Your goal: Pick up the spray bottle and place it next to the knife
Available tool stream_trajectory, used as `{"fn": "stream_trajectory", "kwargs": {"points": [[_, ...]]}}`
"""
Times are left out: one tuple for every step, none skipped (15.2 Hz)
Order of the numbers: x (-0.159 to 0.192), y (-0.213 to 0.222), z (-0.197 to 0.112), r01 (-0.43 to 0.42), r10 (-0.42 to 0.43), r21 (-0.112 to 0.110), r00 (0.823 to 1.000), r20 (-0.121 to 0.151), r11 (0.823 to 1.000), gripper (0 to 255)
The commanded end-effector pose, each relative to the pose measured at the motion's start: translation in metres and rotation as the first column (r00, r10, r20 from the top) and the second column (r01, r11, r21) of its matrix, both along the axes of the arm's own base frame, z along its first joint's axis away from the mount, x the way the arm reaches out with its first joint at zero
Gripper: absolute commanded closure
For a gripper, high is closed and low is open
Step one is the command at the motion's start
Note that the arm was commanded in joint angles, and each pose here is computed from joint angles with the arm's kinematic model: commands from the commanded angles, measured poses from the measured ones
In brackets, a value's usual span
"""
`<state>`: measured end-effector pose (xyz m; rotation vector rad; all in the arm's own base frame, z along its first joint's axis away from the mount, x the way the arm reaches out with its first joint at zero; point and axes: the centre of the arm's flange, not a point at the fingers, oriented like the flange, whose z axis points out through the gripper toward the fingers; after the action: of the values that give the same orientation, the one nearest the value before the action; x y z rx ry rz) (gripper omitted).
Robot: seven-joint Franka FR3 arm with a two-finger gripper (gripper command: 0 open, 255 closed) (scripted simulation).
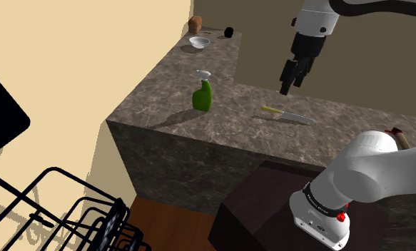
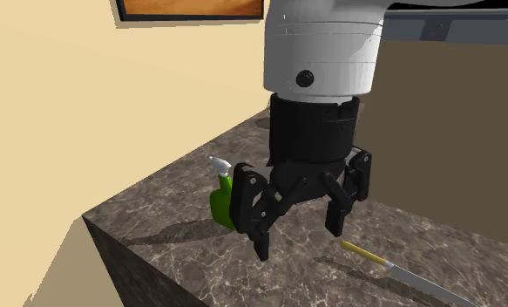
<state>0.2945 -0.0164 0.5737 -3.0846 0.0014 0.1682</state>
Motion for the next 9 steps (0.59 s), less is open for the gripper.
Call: {"fn": "stream_trajectory", "kwargs": {"points": [[0.000, 0.000, 0.000, 0.000, 0.000, 0.000, 1.000, 0.000, 1.000, 0], [0.011, -0.003, -0.005, -0.013, 0.013, 0.001, 1.000, 0.006, 1.000, 0], [0.022, -0.007, -0.009, -0.026, 0.026, 0.002, 1.000, 0.011, 1.000, 0], [0.033, -0.010, -0.014, -0.040, 0.040, 0.003, 0.999, 0.017, 0.999, 0], [0.045, -0.013, -0.018, -0.053, 0.053, 0.005, 0.998, 0.023, 0.999, 0], [0.056, -0.016, -0.022, -0.066, 0.066, 0.005, 0.997, 0.028, 0.998, 0], [0.068, -0.019, -0.027, -0.079, 0.079, 0.006, 0.996, 0.034, 0.997, 0], [0.079, -0.021, -0.031, -0.093, 0.092, 0.007, 0.995, 0.040, 0.996, 0], [0.091, -0.023, -0.035, -0.106, 0.105, 0.008, 0.993, 0.045, 0.994, 0]]}}
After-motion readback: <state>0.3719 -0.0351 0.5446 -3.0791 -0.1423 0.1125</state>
